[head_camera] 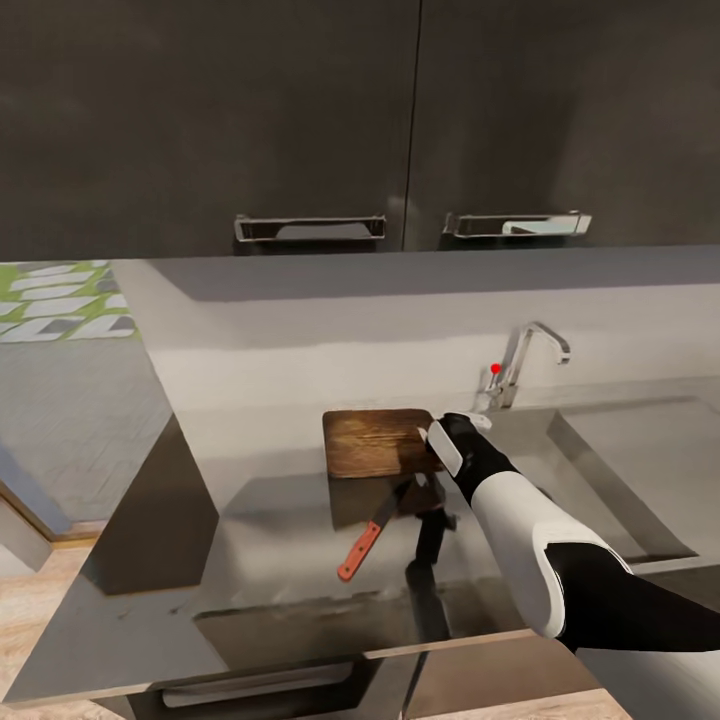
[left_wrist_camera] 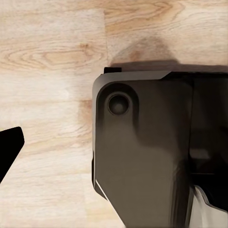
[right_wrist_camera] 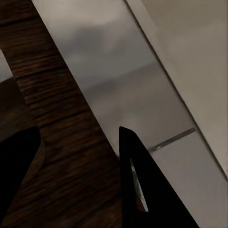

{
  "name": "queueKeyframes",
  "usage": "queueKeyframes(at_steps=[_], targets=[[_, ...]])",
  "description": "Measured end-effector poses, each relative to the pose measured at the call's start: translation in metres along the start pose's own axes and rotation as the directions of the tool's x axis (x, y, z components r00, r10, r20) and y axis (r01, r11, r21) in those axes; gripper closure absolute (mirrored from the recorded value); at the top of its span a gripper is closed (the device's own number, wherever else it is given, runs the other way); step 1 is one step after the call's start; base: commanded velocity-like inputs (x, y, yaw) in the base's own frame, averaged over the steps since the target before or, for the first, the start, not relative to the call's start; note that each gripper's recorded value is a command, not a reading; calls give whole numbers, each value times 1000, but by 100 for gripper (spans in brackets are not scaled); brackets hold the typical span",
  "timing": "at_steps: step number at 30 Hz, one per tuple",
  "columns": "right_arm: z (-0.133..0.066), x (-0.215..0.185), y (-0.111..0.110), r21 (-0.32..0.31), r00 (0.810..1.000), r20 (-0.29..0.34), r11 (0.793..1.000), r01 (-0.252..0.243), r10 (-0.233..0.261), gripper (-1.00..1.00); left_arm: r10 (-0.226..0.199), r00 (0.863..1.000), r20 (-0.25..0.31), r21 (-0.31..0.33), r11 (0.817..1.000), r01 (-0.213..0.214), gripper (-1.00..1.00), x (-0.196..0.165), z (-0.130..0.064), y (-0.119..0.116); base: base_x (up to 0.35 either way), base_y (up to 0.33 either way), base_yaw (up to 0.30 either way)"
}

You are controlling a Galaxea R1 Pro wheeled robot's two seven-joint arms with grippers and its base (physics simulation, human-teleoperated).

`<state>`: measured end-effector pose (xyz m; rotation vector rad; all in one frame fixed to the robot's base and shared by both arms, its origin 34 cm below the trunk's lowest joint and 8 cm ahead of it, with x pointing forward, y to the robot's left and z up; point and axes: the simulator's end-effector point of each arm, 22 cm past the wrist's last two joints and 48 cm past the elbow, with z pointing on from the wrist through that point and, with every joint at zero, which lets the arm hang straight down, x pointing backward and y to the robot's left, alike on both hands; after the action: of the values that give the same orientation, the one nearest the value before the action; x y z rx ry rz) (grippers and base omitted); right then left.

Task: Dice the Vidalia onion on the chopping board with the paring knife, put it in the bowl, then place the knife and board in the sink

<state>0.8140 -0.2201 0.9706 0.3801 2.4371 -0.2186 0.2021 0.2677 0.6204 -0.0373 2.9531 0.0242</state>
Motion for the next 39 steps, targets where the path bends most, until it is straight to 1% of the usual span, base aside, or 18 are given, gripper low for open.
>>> queueKeyframes(at_steps=[3, 10, 16, 21, 32, 39], targets=[[2, 2, 3, -11, 1000, -1, 1000, 4, -4, 100, 0, 1000, -4, 0, 1000, 0, -100, 2, 0, 0, 143, 0, 0], [5, -2, 4, -16, 1000, 22, 1000, -8, 8, 100, 0, 1000, -9, 0, 1000, 0, -100, 3, 0, 0, 88, 0, 0], [6, -2, 5, -19, 1000, 23, 1000, -9, 10, 100, -1, 1000, -11, -2, 1000, 1, -100, 4, 0, 0, 13, 0, 0], [7, -1, 5, -18, 1000, 22, 1000, -7, 7, 100, -1, 1000, -12, -3, 1000, 1, -100, 5, 0, 1, 139, 0, 0], [17, 16, 6, -14, 1000, -13, 1000, 3, -3, 100, 0, 1000, -25, -3, 1000, 0, -100, 10, 0, 1, 46, 0, 0], [23, 22, 6, -10, 1000, -24, 1000, 8, -8, 100, 0, 999, -36, -4, 1000, 0, -100, 14, 0, 1, 1, 0, 0]])
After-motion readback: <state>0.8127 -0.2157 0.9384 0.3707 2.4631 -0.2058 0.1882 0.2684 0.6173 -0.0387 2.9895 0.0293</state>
